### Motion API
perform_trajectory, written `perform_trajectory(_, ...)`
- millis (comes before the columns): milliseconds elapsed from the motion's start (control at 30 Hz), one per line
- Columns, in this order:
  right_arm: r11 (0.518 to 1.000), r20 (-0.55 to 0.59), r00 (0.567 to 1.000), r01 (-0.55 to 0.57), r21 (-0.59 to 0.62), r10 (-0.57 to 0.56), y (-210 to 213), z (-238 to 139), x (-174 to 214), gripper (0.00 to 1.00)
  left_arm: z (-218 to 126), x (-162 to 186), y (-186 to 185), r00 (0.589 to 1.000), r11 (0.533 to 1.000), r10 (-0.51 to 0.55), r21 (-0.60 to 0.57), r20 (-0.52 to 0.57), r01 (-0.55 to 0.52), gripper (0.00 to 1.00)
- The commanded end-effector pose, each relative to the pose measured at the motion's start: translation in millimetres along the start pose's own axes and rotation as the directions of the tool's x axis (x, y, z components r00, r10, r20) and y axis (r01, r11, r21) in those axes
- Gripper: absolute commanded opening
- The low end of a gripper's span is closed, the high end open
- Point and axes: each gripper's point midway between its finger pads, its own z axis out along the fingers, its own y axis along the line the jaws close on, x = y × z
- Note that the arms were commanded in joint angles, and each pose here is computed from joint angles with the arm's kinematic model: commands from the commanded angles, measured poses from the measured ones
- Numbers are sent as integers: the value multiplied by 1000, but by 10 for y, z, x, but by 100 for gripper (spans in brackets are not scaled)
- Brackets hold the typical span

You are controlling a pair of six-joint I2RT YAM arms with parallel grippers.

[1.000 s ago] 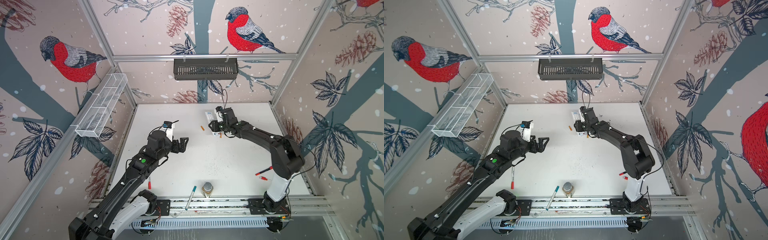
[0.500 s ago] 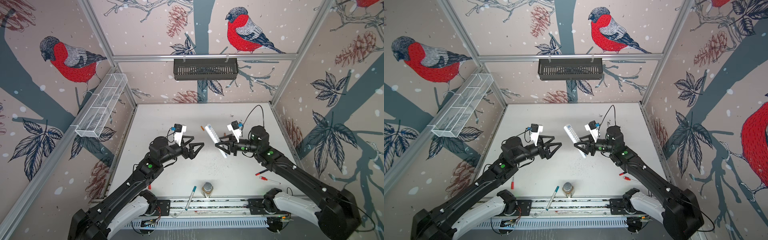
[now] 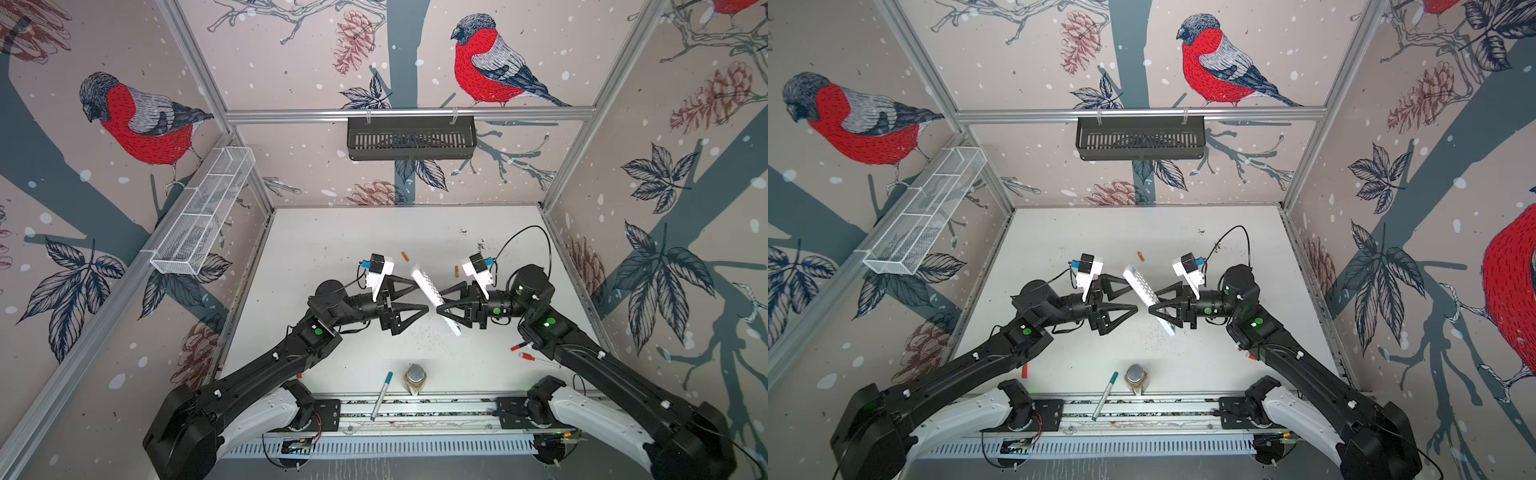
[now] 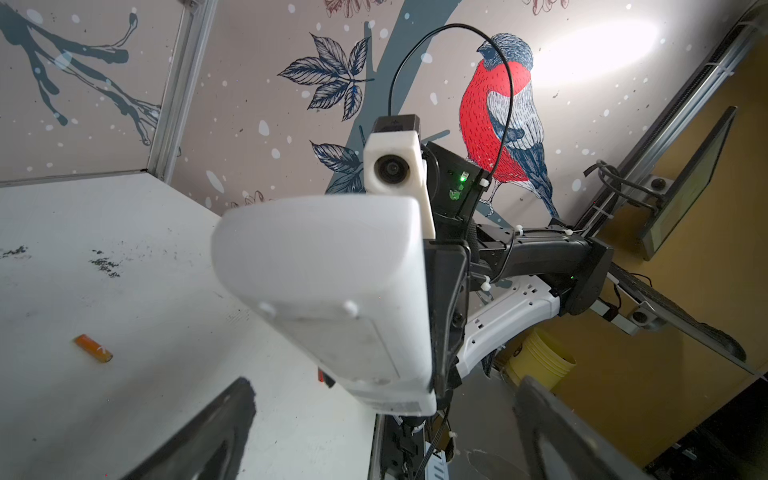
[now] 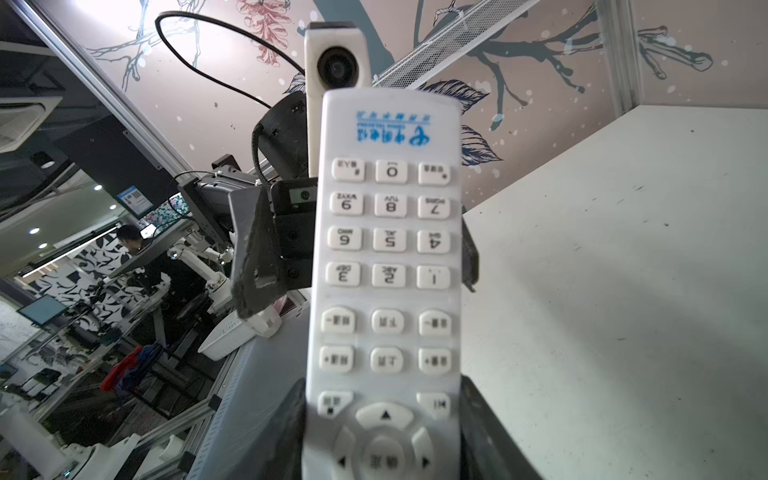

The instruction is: Load the batteries into the remote control

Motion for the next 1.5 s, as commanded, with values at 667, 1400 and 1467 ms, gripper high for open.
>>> perform_trajectory(667, 997, -39, 998, 36, -70, -39, 29, 153, 106, 41, 97, -302, -61, 991, 996, 84, 34, 101, -88, 32)
perform_trajectory(1400, 800, 101, 995, -51, 598, -12, -911, -614, -107, 100, -214, 290, 1642, 830, 652, -74, -657, -552, -379, 2)
perform_trajectory(1467, 718, 124, 992, -84, 691, -3, -1053, -790, -79, 100, -218, 384, 1736, 781, 638, -108, -645, -615, -420, 1)
